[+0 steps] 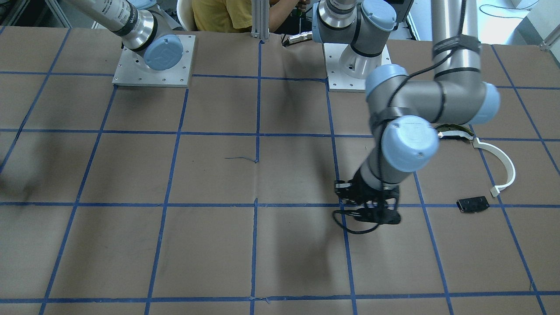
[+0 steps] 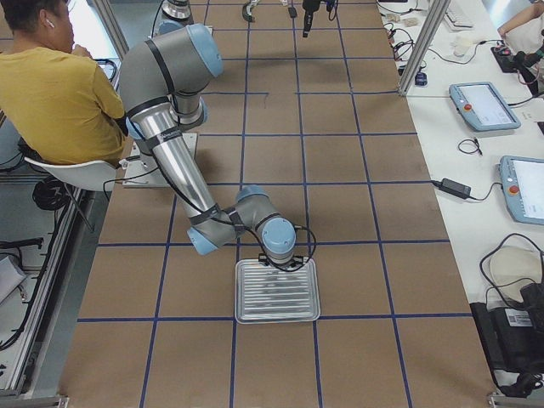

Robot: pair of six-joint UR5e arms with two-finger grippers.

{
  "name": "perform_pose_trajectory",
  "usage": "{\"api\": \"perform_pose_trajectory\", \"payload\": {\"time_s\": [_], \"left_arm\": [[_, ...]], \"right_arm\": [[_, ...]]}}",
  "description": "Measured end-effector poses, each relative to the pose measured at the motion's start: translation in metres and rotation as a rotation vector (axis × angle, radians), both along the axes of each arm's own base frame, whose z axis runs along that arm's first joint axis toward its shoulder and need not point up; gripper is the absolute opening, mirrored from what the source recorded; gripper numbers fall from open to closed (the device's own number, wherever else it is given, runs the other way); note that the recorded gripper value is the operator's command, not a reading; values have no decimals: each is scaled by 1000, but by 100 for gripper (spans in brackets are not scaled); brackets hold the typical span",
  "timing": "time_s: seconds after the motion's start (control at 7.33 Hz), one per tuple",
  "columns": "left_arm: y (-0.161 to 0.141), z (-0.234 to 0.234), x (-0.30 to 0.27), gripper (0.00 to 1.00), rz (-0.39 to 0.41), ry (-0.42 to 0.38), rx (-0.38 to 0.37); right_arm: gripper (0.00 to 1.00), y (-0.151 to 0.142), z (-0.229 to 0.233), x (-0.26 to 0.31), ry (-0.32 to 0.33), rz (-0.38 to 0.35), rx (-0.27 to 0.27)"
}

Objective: Place bearing gear from tray to pile

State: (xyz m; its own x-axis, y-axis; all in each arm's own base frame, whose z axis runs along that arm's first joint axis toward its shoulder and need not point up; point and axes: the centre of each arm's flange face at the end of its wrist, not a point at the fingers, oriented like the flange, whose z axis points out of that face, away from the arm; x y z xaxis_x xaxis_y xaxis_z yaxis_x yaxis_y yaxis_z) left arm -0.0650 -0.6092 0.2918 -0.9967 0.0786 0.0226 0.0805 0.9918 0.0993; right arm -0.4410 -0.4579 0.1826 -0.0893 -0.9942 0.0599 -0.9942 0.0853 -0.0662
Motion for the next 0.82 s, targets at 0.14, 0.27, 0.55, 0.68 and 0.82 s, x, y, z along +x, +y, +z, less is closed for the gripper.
{"api": "perform_pose_trajectory", "payload": {"time_s": [0.14,0.27,0.55,0.68,0.82], "left_arm": [[2,4,66,0,20,8,10],[10,3,126,0,46,16,24],[40,-17,243,0,39,43,63],[60,-31,289,0,47,59,86],[80,-44,322,0,62,75,108]], "right_arm": [[6,-8,13,9,18,9,-9],[6,-15,31,20,34,-8,-19],[9,-40,76,81,18,-88,-2],[9,-58,90,140,-15,-133,32],[9,-68,93,215,-42,-190,69]]}}
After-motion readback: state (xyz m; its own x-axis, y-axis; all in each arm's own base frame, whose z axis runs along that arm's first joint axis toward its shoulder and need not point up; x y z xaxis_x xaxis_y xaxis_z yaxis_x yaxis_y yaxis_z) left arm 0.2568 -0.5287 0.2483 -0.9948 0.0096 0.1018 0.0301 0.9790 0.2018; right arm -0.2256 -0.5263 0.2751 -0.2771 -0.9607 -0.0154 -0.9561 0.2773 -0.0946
